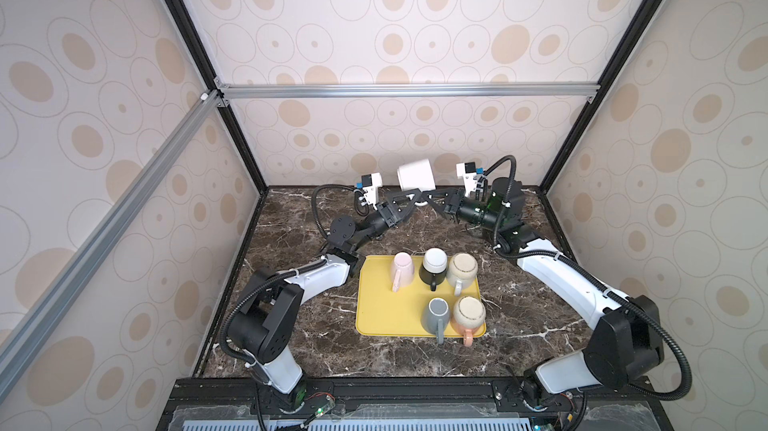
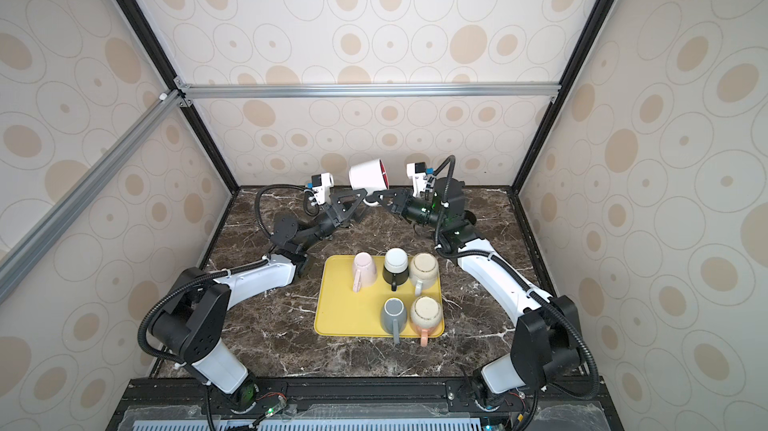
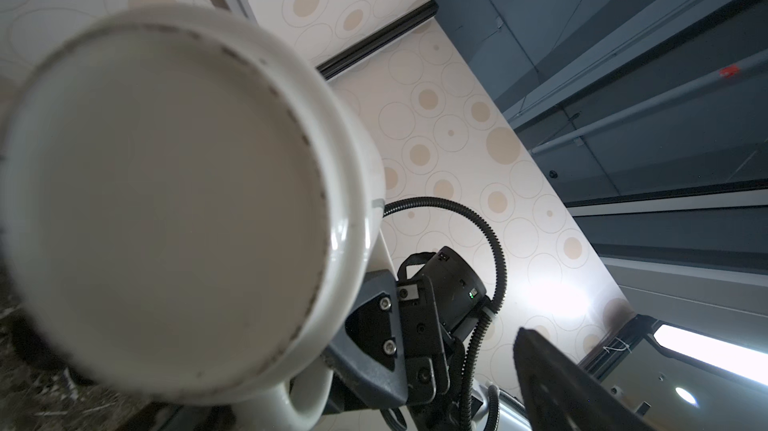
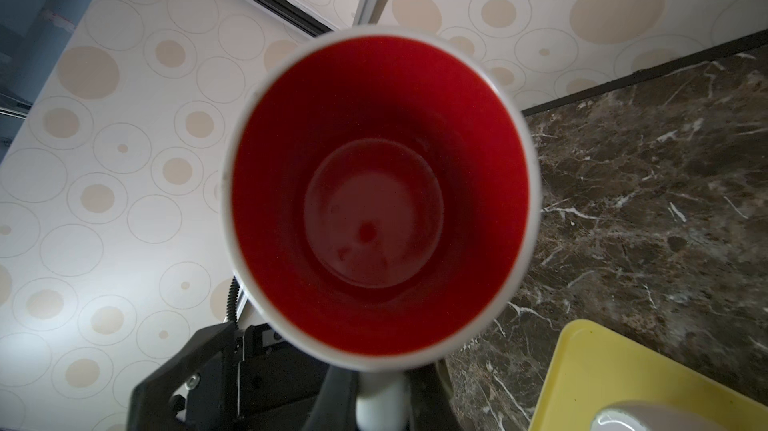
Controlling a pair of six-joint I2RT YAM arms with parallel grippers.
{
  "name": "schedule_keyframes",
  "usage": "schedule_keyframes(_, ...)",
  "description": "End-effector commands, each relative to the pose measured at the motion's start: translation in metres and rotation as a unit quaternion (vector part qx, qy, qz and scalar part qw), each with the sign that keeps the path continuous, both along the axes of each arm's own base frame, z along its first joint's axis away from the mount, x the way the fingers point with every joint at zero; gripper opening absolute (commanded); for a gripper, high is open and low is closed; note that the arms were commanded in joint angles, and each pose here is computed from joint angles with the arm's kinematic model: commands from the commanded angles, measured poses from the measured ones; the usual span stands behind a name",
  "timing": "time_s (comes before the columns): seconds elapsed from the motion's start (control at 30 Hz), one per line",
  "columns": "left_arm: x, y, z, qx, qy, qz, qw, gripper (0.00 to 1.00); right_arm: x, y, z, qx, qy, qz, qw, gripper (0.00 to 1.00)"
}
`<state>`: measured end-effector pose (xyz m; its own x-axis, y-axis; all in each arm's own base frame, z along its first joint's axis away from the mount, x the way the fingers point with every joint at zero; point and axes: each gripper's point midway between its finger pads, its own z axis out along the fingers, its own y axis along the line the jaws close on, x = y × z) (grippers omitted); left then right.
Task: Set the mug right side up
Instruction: 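Grasp the white mug's base with the right gripper from the left gripper, then open the left gripper and withdraw while the right gripper carries the mug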
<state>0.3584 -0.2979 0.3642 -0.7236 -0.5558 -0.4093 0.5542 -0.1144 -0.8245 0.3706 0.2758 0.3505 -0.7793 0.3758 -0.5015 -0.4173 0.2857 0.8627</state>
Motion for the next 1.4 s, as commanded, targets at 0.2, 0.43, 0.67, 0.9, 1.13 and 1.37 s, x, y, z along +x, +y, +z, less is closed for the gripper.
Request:
schedule_keyframes(0.2,0.001,0.045,-0.001,0.101,-0.027,0.091,0.99,1.0,-0.007,-0.008,0.038,0.0,-0.068,-0.006,0.998,0.0)
schedule_keyframes(0.43,0.005,0.065,-0.01,0.196,-0.019,0.158,0.967,1.0,0.003,-0.017,0.027,-0.019,-0.054,-0.022,0.998,0.0)
schedule_keyframes(0.67,0.014,0.104,-0.032,0.324,0.006,0.265,0.908,1.0,0.013,-0.041,0.008,-0.122,-0.045,-0.074,0.989,0.0)
schedule_keyframes(0.9,0.0,0.134,-0.027,0.334,-0.008,0.331,0.883,1.0,0.03,-0.079,-0.032,-0.287,-0.027,-0.145,0.946,0.0)
schedule_keyframes(1.13,0.004,0.118,-0.046,0.37,0.0,0.281,0.886,1.0,0.05,-0.117,-0.072,-0.423,-0.007,-0.196,0.885,0.0)
schedule_keyframes(1.37,0.001,0.118,-0.049,0.359,-0.002,0.282,0.89,1.0,0.065,-0.139,-0.12,-0.5,0.022,-0.219,0.838,0.0)
